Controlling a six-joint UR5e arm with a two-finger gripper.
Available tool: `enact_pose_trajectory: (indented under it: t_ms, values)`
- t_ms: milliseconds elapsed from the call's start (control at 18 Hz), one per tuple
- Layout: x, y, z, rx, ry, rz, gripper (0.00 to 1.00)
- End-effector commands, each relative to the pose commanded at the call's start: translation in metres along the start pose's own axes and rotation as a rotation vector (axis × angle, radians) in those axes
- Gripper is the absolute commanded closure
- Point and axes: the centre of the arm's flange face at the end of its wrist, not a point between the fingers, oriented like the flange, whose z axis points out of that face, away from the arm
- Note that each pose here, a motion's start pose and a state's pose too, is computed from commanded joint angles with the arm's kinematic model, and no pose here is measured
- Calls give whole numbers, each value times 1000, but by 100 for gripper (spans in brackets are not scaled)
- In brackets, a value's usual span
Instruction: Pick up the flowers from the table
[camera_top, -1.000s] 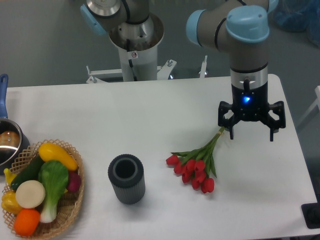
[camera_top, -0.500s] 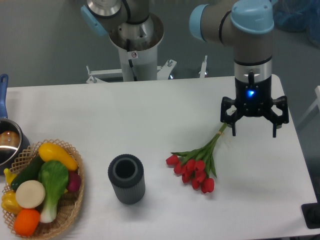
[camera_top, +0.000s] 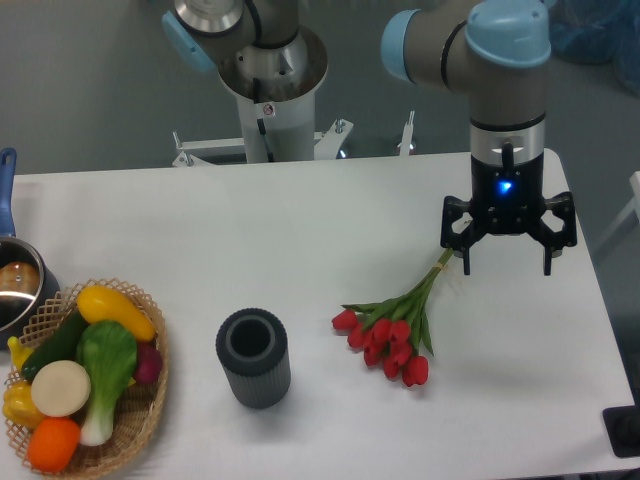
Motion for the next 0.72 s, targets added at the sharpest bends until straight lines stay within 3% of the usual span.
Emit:
enact_pose_trajectory:
  t_ms: [167,389,556,722]
  values:
    - [17,28,31,-56,67,140,0]
    - [27,62,56,-113,131,126,0]
    - [22,78,70,-199,146,188,0]
    - [23,91,87,-222,174,184,0]
